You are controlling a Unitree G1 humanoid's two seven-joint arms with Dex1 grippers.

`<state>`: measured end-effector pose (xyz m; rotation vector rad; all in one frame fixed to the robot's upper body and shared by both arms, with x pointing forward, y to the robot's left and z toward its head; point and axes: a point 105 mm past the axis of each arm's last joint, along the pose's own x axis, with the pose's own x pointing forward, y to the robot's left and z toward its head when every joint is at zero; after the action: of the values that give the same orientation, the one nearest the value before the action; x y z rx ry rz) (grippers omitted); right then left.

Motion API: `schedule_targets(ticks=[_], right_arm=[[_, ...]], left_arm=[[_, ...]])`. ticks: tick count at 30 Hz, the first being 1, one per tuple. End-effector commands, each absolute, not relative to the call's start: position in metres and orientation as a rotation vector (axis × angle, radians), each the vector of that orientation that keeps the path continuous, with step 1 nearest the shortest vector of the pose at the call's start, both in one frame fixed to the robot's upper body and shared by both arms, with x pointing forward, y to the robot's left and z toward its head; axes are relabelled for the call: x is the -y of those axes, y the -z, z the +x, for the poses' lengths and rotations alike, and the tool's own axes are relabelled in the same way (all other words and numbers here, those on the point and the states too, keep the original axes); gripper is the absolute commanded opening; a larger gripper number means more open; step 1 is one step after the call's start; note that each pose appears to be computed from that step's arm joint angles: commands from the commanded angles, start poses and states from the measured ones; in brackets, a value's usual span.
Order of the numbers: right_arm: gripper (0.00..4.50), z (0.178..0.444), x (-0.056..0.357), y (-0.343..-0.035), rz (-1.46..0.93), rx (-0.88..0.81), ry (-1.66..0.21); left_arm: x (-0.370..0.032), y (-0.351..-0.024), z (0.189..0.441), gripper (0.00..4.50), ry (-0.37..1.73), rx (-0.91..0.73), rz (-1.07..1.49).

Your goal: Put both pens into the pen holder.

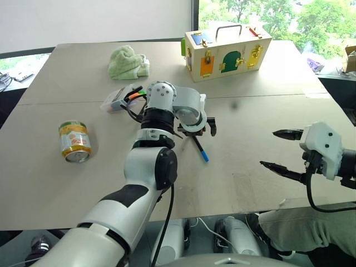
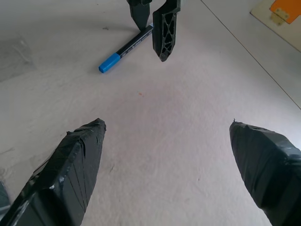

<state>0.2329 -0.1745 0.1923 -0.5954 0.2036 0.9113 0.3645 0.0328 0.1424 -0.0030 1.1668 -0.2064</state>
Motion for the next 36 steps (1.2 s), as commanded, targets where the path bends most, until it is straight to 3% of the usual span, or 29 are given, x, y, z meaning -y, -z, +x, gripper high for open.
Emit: schedule_targets(ticks=[1, 7, 10, 11, 15, 22, 24, 26, 31, 36], right_arm=[[4.50, 0.229, 0.173, -0.206, -0.629, -0.149, -0.883], [4.50, 0.229, 0.171, -0.206, -0.627, -0.148, -0.876], [4.50, 0.232, 0.170, -0.207, -0.627, -0.142, -0.881], [4.50, 0.233, 0.170, -0.208, -0.626, -0.139, -0.885], [4.50, 0.238, 0.166, -0.209, -0.626, -0.128, -0.901], [4.50, 0.246, 0.162, -0.217, -0.617, -0.076, -0.900], [4.50, 0.252, 0.159, -0.225, -0.600, -0.022, -0.879], [4.50, 0.257, 0.153, -0.236, -0.559, 0.055, -0.866], [4.50, 0.258, 0.139, -0.257, -0.525, 0.190, -0.876], [4.50, 0.256, 0.119, -0.271, -0.471, 0.300, -0.925]], left_arm=[[-0.041, -0.101, 0.349, 3.87, 0.164, -1.304, 0.073], [-0.049, -0.094, 0.349, 1.60, 0.134, -1.294, 0.054], [-0.050, -0.094, 0.349, 0.26, 0.136, -1.293, 0.015], [-0.050, -0.094, 0.349, 0.05, 0.137, -1.294, 0.001], [-0.057, -0.112, 0.357, 0.05, 0.183, -1.150, -0.018], [-0.099, -0.241, 0.374, 0.05, 0.347, -0.297, 0.162], [-0.098, -0.285, 0.365, 0.05, 0.469, 0.049, 0.172], [-0.106, -0.312, 0.353, 0.05, 0.512, 0.278, 0.260], [-0.132, -0.332, 0.350, 0.05, 0.349, 0.595, 0.704], [-0.150, -0.303, 0.350, 0.05, 0.391, 0.639, 0.915]])
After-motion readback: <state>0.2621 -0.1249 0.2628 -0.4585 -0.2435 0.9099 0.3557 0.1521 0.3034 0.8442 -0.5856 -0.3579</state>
